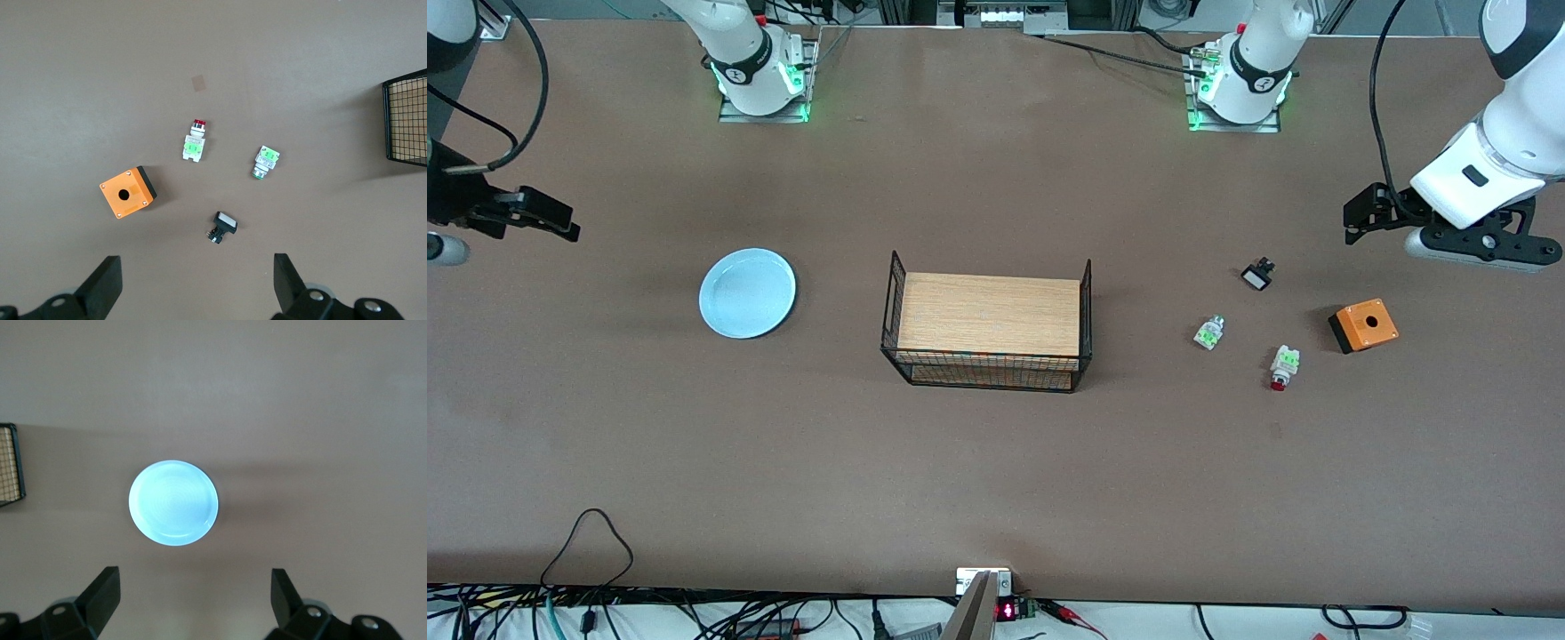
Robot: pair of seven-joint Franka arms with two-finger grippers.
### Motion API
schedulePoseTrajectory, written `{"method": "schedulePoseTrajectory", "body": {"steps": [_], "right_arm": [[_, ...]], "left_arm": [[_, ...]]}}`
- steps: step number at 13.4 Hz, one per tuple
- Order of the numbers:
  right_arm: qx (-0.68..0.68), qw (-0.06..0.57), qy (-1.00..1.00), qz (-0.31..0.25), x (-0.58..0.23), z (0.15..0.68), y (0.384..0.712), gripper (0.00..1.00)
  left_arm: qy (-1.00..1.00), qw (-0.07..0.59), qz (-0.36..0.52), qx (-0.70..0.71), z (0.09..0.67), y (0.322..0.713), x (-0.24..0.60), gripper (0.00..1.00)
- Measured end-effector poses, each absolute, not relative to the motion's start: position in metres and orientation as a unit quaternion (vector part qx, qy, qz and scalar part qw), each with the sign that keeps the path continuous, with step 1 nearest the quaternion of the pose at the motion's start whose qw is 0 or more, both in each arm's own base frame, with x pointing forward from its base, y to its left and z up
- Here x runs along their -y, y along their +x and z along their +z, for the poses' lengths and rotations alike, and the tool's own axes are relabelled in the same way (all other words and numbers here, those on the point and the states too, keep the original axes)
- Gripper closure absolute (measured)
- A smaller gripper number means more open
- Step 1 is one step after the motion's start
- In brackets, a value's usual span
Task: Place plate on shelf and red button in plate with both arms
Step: 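Move the right gripper toward the pale blue plate, then lower the right gripper to the plate rim and grasp it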
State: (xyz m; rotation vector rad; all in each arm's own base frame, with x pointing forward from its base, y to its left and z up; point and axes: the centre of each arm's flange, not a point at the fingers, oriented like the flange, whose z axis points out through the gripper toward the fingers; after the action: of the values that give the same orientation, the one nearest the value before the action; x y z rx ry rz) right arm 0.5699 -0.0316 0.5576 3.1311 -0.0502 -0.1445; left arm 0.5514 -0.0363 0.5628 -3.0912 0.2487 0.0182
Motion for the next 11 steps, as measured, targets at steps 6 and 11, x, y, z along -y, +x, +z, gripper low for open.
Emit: {"method": "schedulePoseTrajectory", "body": {"steps": [6, 11], "right_arm": [[0.005, 0.01, 0.997, -0.077, 0.02, 0.402, 0.603, 0.0], [0.002, 0.013, 0.993, -0.116, 0.007, 0.309, 0.58, 0.0]], "left_arm": [[-0.997, 0.02, 0.012, -0.08, 0.562, 0.55, 0.036, 0.0], [-0.997, 0.02, 0.014, -0.079, 0.56, 0.551, 0.036, 0.0]]}}
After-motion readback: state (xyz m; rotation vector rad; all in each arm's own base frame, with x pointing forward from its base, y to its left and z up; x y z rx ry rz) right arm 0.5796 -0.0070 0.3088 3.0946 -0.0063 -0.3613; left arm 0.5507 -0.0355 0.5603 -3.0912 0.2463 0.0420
